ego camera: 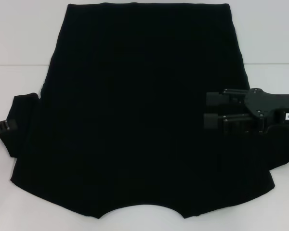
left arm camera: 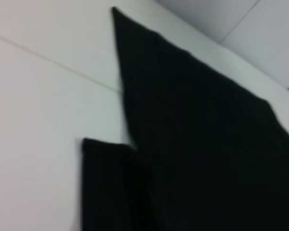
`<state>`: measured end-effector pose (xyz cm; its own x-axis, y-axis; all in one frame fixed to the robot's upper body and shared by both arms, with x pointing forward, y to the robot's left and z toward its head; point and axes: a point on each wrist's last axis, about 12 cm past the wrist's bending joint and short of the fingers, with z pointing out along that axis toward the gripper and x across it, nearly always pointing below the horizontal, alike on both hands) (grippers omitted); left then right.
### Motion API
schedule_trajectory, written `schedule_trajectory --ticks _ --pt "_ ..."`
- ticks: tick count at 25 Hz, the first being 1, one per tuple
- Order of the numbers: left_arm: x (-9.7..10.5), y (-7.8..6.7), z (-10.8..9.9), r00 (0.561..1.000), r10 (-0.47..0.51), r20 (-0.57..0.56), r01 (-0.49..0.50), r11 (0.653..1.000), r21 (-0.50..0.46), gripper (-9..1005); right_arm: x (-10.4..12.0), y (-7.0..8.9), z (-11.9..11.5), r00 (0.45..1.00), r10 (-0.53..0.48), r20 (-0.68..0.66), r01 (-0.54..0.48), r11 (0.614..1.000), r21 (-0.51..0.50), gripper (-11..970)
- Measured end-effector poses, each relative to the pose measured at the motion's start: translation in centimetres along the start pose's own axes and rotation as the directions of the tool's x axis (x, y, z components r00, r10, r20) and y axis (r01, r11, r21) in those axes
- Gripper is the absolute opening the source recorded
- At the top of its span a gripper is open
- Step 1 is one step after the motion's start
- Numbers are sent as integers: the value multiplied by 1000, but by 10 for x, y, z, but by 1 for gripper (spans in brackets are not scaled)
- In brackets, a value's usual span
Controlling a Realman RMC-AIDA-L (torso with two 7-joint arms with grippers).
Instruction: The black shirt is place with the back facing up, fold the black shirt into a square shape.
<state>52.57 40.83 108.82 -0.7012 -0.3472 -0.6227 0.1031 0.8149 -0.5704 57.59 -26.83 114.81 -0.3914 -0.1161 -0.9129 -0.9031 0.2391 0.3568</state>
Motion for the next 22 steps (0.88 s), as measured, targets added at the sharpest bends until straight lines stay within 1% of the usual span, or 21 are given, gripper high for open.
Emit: schedule_trajectory --ticks 7,12,18,22 --pt "1 6 6 1000 -22 -17 20 998 -66 848 -1 -1 0 1000 -3 4 3 1000 3 916" --pt "-1 7 17 999 -44 -2 44 994 -101 841 -1 -1 0 1000 -2 7 2 1000 5 915" --pt "-7 6 27 1000 -26 1 26 991 -132 834 0 0 -2 1000 2 12 -2 1000 9 915" --pt "-9 8 31 1000 -21 11 22 985 -173 828 1 0 -3 1000 5 14 -5 1000 11 915"
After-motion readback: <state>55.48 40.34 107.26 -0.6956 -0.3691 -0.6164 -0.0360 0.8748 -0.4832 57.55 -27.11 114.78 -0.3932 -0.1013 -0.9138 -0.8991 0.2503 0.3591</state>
